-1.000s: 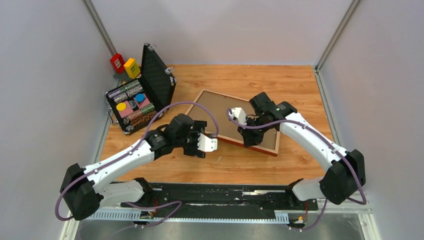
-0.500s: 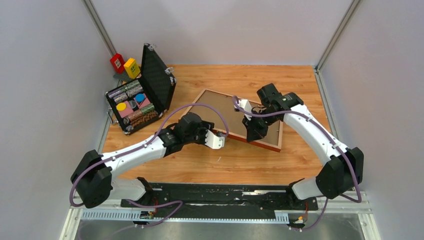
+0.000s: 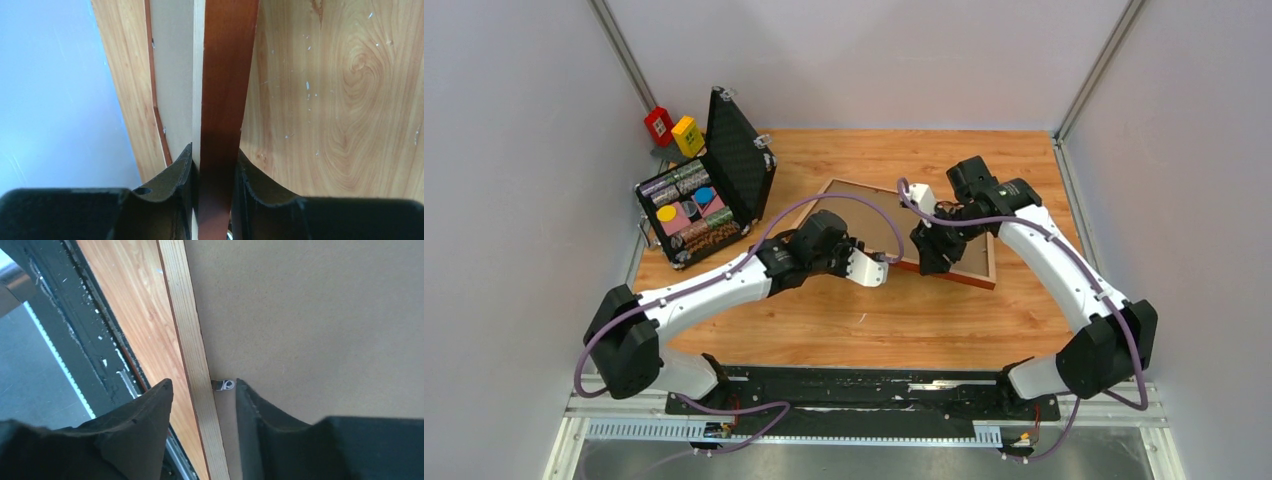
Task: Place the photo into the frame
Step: Turn over the photo frame at the center of the board.
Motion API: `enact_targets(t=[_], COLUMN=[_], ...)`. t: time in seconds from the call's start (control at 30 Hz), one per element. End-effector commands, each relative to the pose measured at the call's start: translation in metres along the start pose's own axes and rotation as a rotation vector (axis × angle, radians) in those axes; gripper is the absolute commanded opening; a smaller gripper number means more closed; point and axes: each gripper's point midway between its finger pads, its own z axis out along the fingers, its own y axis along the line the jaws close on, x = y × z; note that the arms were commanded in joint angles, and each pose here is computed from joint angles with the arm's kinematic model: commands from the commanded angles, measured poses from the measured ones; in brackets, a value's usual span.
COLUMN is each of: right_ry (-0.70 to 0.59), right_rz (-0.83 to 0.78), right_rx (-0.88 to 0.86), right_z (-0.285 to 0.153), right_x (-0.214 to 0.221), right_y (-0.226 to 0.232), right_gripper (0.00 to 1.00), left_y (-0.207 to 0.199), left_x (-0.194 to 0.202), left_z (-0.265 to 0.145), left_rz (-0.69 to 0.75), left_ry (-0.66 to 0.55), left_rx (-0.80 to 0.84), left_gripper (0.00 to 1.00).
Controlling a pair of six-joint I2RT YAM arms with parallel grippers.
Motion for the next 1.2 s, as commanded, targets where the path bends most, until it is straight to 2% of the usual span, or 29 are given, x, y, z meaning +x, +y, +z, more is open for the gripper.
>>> enact_targets(t=[0.0, 0.17, 0.23, 0.3, 0.33, 0.5, 0.7, 0.97, 1.17], right_ry=[-0.140, -0.245, -0.286, -0.323, -0.343, -0.400, -0.439, -0.446, -0.504], right_rz=[-0.037, -0.078, -0.087, -0.096, -0.098, -0.100, -0.198, -0.327, -0.305], right_rx=[0.164, 0.302, 0.357, 0.400, 0.421, 0.421, 0.315, 0.269, 0.333], right_z=[-0.035, -0.072, -0.086, -0.097, -0.102, -0.113, -0.124, -0.140, -0.157], right_x=[-0.035, -0.053, -0.059, -0.062, -0.064, -0.071, -0.084, -0.091, -0.097], right_y=[-0.011, -0.013, -0.013, -0.012, -0.012, -0.003, 0.025, 0.052, 0.053], right_gripper=[0.52, 0.68, 0.80, 0.98, 1.00, 1.00, 1.00, 1.00, 1.00], left_y=[0.019, 0.030, 0.034, 0.037, 0.035, 0.049, 0.058, 0.066, 0.079], left_x=[-0.009, -0.023, -0.030, -0.038, -0.038, -0.053, -0.050, -0.047, -0.050], left_z=[-0.014, -0.035, -0.045, -0.054, -0.059, -0.083, -0.096, -0.103, -0.104], left_rz=[-0.121, -0.140, -0.144, -0.147, -0.148, -0.134, -0.101, -0.079, -0.163], left_ry=[0.022, 0.001, -0.018, -0.040, -0.040, -0.093, -0.064, -0.020, -0.023], left_rx=[0.001, 0.061, 0.085, 0.108, 0.124, 0.131, 0.132, 0.145, 0.137], left_gripper=[0.00, 0.00, 0.00, 0.00, 0.00, 0.00, 0.00, 0.00, 0.00])
